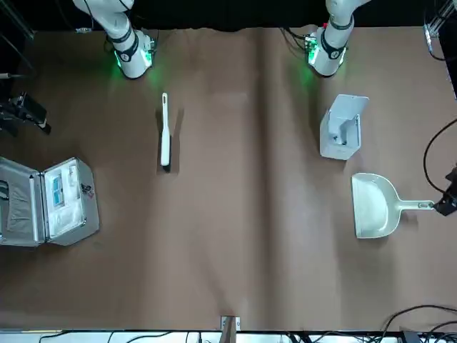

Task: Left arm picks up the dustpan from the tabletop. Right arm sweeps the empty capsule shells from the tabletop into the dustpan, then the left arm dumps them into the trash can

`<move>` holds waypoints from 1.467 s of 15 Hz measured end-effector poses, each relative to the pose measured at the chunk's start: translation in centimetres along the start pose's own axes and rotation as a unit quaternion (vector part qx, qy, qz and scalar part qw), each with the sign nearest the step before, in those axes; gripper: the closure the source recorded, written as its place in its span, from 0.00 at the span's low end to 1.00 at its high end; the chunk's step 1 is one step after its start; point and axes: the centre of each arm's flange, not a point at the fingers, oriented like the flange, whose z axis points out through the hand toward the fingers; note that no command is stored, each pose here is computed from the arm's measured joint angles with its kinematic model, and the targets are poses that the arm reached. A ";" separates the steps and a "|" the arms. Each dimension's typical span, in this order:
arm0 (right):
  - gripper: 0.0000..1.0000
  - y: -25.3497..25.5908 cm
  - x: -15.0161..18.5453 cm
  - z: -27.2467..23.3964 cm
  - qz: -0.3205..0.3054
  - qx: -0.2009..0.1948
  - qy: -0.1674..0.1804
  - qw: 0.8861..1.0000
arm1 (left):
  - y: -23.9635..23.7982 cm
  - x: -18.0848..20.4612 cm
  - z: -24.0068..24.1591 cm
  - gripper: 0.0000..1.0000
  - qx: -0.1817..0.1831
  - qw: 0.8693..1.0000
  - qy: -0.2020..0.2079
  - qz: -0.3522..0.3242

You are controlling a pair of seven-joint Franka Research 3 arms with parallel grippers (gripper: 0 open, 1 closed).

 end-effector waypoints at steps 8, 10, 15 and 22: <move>0.02 0.0 0.0 0.0 0.000 0.000 0.000 1.000 | 1.6 -5.6 -10.2 0.00 -0.063 0.963 -0.022 0.263; 0.02 0.0 0.0 0.0 0.000 0.000 0.000 1.000 | 2.6 -7.2 -12.3 0.00 -0.071 0.948 -0.017 0.308; 0.02 0.0 0.0 0.0 0.000 0.000 0.000 1.000 | 5.0 -12.1 -16.2 0.00 -0.088 0.930 -0.028 0.357; 0.02 1.1 0.0 0.0 0.010 -0.001 -0.001 1.000 | 3.3 -10.9 -16.2 0.00 -0.102 0.924 -0.039 0.367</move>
